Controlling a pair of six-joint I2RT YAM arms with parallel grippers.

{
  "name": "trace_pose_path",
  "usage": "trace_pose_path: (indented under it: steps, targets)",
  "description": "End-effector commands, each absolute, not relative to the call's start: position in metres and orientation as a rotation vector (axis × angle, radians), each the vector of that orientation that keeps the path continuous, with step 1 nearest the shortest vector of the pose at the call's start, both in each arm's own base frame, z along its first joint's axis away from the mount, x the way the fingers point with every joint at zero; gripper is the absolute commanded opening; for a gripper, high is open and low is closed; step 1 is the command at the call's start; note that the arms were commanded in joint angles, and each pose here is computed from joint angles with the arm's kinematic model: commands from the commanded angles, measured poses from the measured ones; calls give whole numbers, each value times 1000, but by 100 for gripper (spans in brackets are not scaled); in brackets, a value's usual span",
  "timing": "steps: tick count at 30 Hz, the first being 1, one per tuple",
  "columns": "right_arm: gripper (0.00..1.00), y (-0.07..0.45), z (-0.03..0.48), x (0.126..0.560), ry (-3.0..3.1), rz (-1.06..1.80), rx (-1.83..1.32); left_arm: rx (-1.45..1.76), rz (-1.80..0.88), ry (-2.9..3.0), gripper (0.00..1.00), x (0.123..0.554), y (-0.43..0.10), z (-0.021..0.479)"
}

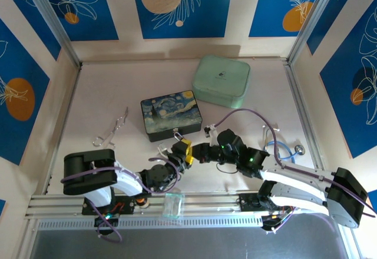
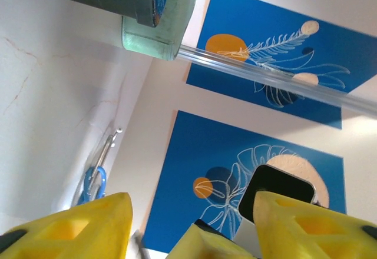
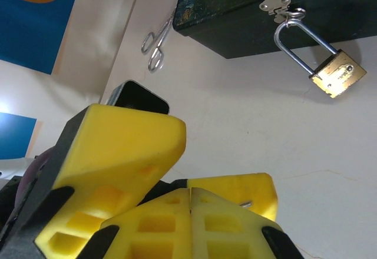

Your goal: Unlock the padlock with the key

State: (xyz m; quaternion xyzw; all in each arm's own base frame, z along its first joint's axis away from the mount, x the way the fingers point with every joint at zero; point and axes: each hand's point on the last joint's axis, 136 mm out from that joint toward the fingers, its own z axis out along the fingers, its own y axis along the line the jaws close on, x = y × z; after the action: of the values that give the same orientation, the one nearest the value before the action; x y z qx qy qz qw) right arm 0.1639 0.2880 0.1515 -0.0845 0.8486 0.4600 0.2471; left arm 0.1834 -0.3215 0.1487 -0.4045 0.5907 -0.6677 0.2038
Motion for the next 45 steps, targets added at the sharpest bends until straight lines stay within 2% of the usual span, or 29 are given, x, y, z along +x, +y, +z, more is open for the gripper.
trace_pose_path:
  steps: [1, 7, 15, 19, 22, 24, 28, 29, 33, 34, 35, 37, 39, 40, 42, 45]
  targets:
    - [1, 283, 147, 163, 2318, 1240, -207, -1124, -1911, 1628, 51, 179, -322, 157]
    - [1, 280, 148, 162, 2314, 1229, -205, -1134, -1899, 1636, 38, 180, -322, 151]
    - [1, 274, 146, 165, 2313, 1223, -186, -1147, -1878, 1644, 30, 181, -320, 144]
    - [1, 272, 144, 166, 2324, 1217, -177, -1150, -1873, 1654, 17, 180, -321, 141]
    - [1, 271, 144, 167, 2323, 1215, -168, -1155, -1865, 1657, 13, 181, -320, 138]
    - [1, 271, 144, 167, 2327, 1216, -168, -1156, -1861, 1659, 7, 181, -320, 137]
    - [1, 268, 142, 167, 2333, 1202, -156, -1147, -1846, 1660, 5, 182, -318, 136]
    - [1, 268, 144, 167, 2326, 1207, -160, -1146, -1840, 1660, 0, 182, -318, 135]
    - [3, 269, 146, 166, 2329, 1220, -172, -1097, -1817, 1667, 0, 184, -318, 138]
    - [10, 268, 147, 166, 2332, 1229, -159, -1072, -1807, 1668, 0, 184, -318, 140]
    - [31, 267, 149, 168, 2330, 1244, -129, -1039, -1794, 1664, 0, 184, -318, 143]
    - [59, 261, 155, 172, 2311, 1296, -49, -973, -1766, 1646, 0, 186, -316, 153]
    - [76, 259, 167, 175, 2260, 1397, 20, -893, -1719, 1621, 0, 188, -312, 166]
    - [78, 260, 176, 175, 2222, 1463, 45, -849, -1689, 1615, 0, 189, -310, 171]
    - [76, 262, 189, 176, 2163, 1555, 67, -809, -1651, 1605, 0, 192, -305, 178]
    - [63, 266, 204, 173, 2102, 1638, 75, -732, -1642, 1561, 0, 193, -303, 201]
